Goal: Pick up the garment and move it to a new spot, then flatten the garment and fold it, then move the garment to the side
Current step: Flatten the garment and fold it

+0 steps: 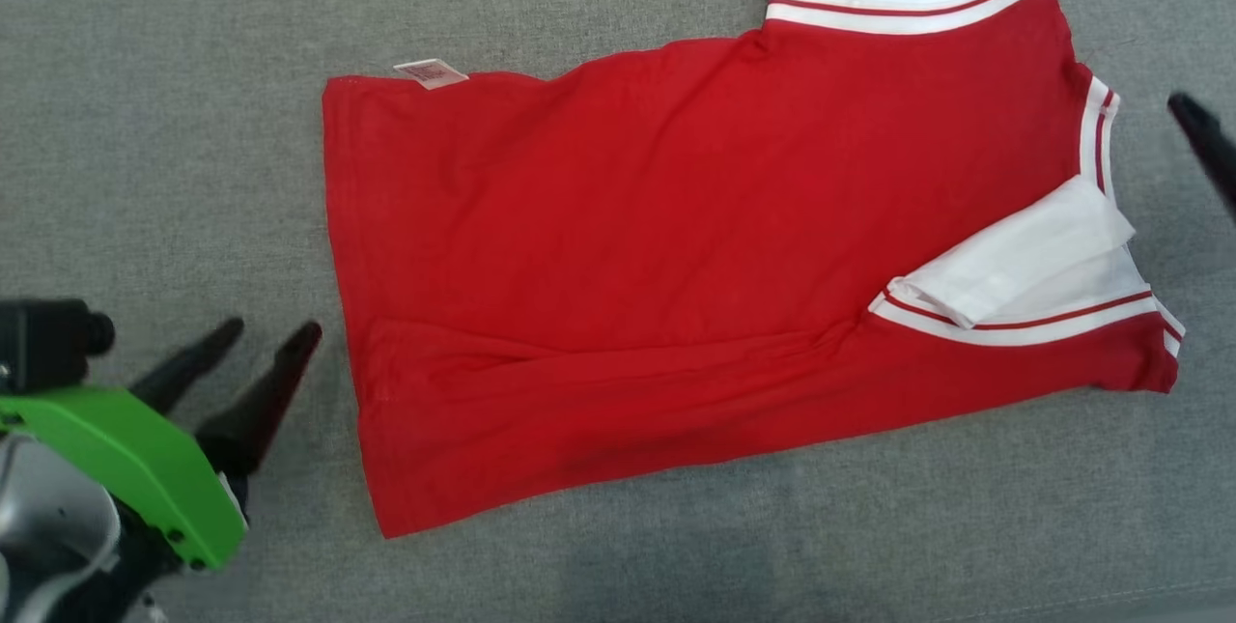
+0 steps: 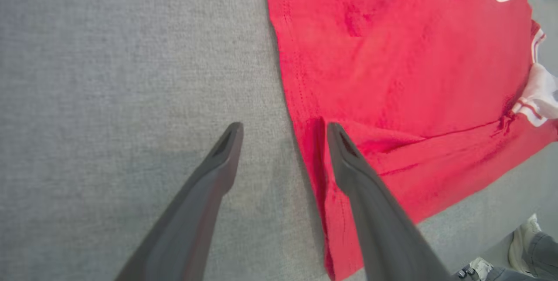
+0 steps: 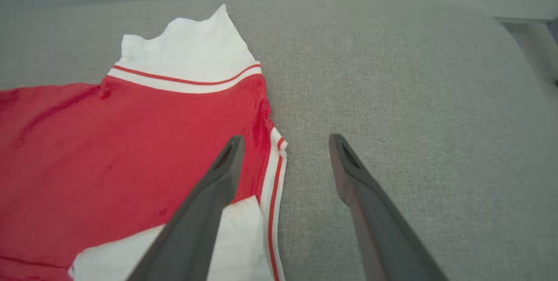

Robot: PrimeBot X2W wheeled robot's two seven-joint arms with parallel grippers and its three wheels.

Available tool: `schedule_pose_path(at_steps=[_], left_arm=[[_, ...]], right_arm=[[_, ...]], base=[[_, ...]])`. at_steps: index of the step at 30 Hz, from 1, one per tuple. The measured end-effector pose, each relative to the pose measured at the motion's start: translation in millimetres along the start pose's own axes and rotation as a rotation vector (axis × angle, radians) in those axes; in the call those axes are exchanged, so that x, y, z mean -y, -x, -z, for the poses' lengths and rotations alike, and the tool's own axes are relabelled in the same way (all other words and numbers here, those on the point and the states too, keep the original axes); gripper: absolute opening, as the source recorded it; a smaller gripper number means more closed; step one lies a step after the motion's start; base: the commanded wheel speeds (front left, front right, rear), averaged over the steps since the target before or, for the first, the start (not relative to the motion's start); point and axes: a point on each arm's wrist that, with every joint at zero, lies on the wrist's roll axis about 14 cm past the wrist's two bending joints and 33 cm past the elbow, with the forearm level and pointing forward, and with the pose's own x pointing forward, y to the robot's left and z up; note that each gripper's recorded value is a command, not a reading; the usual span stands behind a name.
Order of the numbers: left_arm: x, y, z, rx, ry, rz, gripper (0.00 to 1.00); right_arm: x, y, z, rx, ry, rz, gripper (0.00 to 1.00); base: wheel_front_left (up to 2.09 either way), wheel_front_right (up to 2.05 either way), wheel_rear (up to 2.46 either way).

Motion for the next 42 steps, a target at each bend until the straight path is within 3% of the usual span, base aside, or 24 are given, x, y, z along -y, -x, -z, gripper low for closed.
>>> schedule_pose_path(at_steps=[4,9,15,21,22,23,26,30,31,32,42], left_arm=[[0.6,-22.5,-50.2,0.045,-0.109,0.018,1.00],[13.5,-70.9,-82.7,0.048,-0.169,0.058,1.00],[5.8,-119.8,-76.5,-0.036,-0.198,0.030,1.00],[-2.8,-135.6,-68.3,-0.082,-0.209,0.021,1.00],[-2.9,-136.1,-66.7,-0.088,-0.212,0.024,0.80],[-4.6,-136.4,-66.1,-0.089,-0.211,0.022,0.45],[-7.2,-136.1,-64.6,-0.085,-0.207,0.022,0.00],[-11.2,-135.6,-60.0,-0.100,-0.192,0.031,0.00],[-11.6,-136.0,-59.9,-0.096,-0.184,0.034,0.00],[-11.8,-136.3,-59.6,-0.097,-0.182,0.037,0.00],[-2.4,-127.2,-71.7,-0.024,-0.171,0.061,0.00]], right_arm=[[-14.0,-40.2,-48.7,0.079,0.084,-0.032,1.00],[-29.2,-96.9,-72.7,0.068,0.124,-0.052,1.00],[-48.7,-152.7,-66.4,-0.004,0.196,-0.071,1.00],[-73.4,-193.8,-52.5,-0.073,0.201,-0.115,1.00],[-75.6,-199.1,-48.1,-0.091,0.200,-0.118,1.00],[-77.4,-203.5,-44.1,-0.105,0.197,-0.121,1.00],[-83.0,-214.2,-34.1,-0.137,0.182,-0.129,1.00],[-88.1,-221.5,-24.8,-0.177,0.167,-0.144,1.00],[-89.9,-222.6,-23.6,-0.180,0.162,-0.151,0.39],[-91.3,-223.3,-24.3,-0.173,0.155,-0.156,0.00],[-82.6,-203.2,-65.9,0.009,0.063,-0.173,0.00]], base=[[0.00,0.00,0.00],[0.00,0.00,0.00],[0.00,0.00,0.00],[0.00,0.00,0.00],[0.00,0.00,0.00],[0.00,0.00,0.00],[0.00,0.00,0.00],[0.00,0.00,0.00],[0.00,0.00,0.00],[0.00,0.00,0.00],[0.00,0.00,0.00]])
